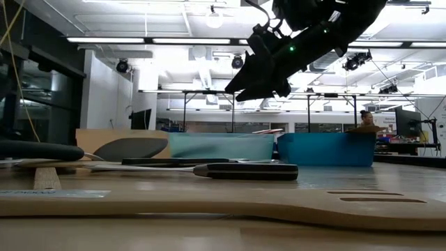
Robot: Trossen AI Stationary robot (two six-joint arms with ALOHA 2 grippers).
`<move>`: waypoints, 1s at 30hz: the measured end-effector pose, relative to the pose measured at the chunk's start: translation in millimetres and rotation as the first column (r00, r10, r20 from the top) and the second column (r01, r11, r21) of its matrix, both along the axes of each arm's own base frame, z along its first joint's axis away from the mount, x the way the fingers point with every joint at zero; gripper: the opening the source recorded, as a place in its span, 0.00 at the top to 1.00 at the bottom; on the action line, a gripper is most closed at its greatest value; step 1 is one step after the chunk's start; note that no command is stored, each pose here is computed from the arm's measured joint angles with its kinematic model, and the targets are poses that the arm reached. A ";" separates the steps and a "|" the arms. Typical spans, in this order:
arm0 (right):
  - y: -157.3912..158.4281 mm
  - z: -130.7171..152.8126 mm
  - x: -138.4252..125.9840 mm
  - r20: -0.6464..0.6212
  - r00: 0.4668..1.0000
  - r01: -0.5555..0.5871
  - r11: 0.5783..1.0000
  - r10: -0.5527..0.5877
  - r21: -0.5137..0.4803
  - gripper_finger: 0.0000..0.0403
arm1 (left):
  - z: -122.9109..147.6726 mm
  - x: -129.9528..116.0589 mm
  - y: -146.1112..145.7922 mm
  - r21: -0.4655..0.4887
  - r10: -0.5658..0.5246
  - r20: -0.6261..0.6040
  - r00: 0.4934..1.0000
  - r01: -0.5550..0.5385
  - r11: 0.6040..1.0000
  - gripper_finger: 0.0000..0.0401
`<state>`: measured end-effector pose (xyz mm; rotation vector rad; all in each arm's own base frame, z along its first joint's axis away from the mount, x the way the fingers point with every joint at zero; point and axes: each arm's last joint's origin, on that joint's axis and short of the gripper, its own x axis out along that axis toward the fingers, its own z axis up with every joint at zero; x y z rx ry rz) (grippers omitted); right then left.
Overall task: Pick & Place Kitchen Items
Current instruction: Put the black knife into the orange bin
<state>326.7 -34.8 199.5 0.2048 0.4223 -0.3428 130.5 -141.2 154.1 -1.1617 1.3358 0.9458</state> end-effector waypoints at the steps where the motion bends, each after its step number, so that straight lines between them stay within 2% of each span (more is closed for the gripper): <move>1: 0.0 0.0 0.0 0.000 1.000 0.000 1.000 0.000 0.001 0.32 | -1.8 0.8 -0.9 0.003 0.000 -0.003 1.000 0.000 1.000 0.39; 9: 0.0 0.0 0.0 0.000 1.000 0.001 1.000 -0.001 0.001 0.32 | -10.4 4.4 -5.2 0.013 0.000 -0.027 1.000 0.001 1.000 0.42; 25: 0.1 0.0 0.0 0.001 1.000 0.002 1.000 -0.002 0.004 0.32 | -11.3 5.4 -6.7 -0.005 -0.051 -0.024 0.998 0.051 0.999 0.81; 30: 0.4 0.0 0.0 0.001 1.000 0.001 1.000 -0.001 0.005 0.32 | -10.8 5.3 -6.7 -0.005 -0.084 -0.023 0.996 0.084 0.996 0.82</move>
